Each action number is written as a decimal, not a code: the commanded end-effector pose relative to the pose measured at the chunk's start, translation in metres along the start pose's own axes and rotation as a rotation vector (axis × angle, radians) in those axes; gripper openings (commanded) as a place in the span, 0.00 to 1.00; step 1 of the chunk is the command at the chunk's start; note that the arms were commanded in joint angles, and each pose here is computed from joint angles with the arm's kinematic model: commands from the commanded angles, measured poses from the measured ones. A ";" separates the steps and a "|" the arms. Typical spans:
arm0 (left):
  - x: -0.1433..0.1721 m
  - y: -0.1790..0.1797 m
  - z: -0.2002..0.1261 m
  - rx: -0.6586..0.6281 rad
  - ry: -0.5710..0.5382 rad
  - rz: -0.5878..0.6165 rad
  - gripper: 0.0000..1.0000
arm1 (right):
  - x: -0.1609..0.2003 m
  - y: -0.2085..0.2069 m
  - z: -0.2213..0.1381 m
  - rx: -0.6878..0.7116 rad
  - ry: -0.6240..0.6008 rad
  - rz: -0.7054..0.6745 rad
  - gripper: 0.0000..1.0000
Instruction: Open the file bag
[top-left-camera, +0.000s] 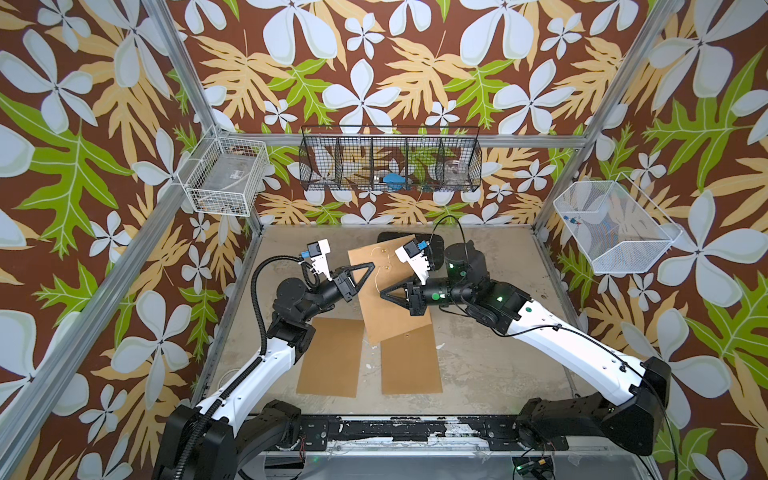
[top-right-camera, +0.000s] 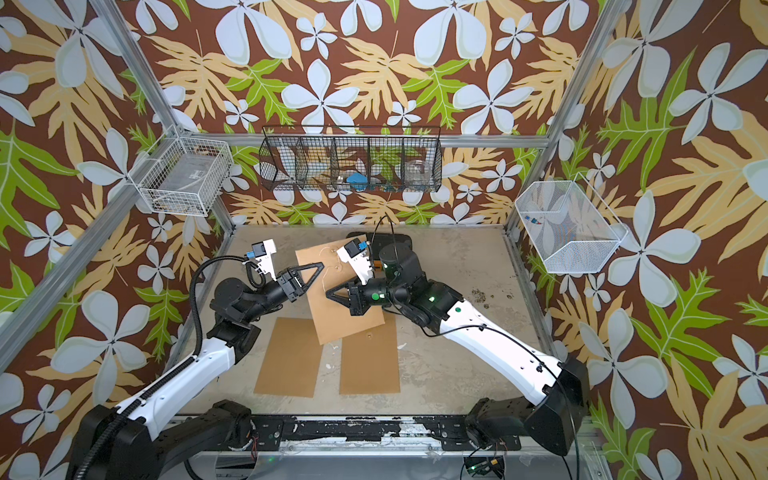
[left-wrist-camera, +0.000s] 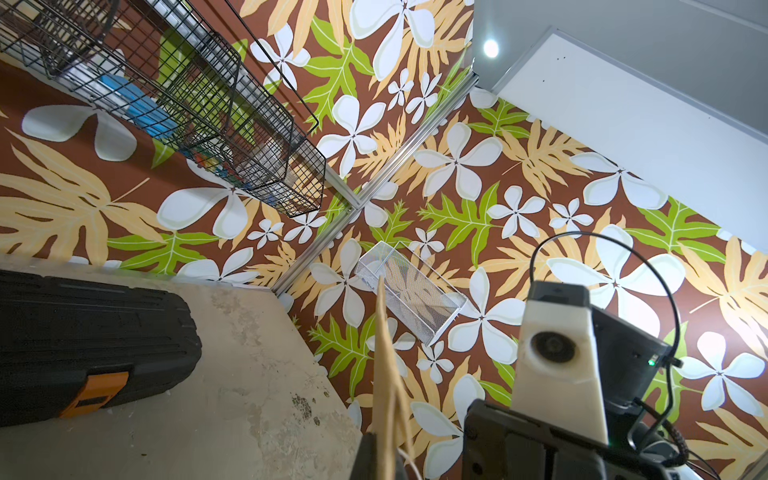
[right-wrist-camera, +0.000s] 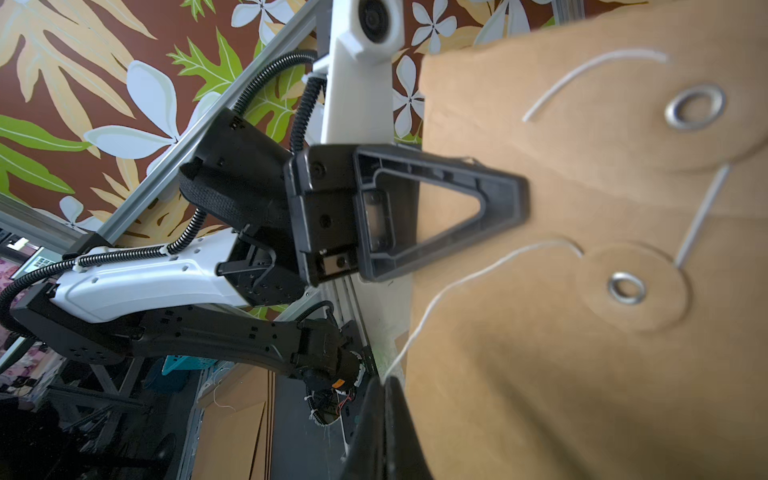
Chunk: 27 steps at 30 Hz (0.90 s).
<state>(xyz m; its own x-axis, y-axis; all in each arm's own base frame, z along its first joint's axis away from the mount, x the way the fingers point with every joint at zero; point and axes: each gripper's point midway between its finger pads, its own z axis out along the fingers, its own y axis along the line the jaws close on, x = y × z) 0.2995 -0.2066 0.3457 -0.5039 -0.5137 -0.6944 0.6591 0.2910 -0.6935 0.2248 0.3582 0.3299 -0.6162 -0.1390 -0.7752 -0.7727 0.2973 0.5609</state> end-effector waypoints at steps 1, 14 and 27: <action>-0.015 -0.012 0.001 0.033 -0.046 0.042 0.00 | 0.003 -0.008 -0.005 0.045 -0.018 0.008 0.00; -0.021 -0.020 0.002 0.057 -0.065 0.035 0.00 | 0.009 -0.052 -0.041 0.166 -0.047 0.066 0.00; -0.014 -0.017 -0.002 0.055 -0.054 0.024 0.00 | -0.010 -0.091 -0.075 0.310 -0.088 0.058 0.00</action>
<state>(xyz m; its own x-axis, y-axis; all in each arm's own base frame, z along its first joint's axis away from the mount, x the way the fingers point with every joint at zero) 0.2985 -0.2033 0.3584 -0.4834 -0.5470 -0.6835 0.6702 0.2710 -0.6909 0.2842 0.2677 0.3082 -0.6483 -0.0265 -0.7609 -0.6420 0.5563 0.5276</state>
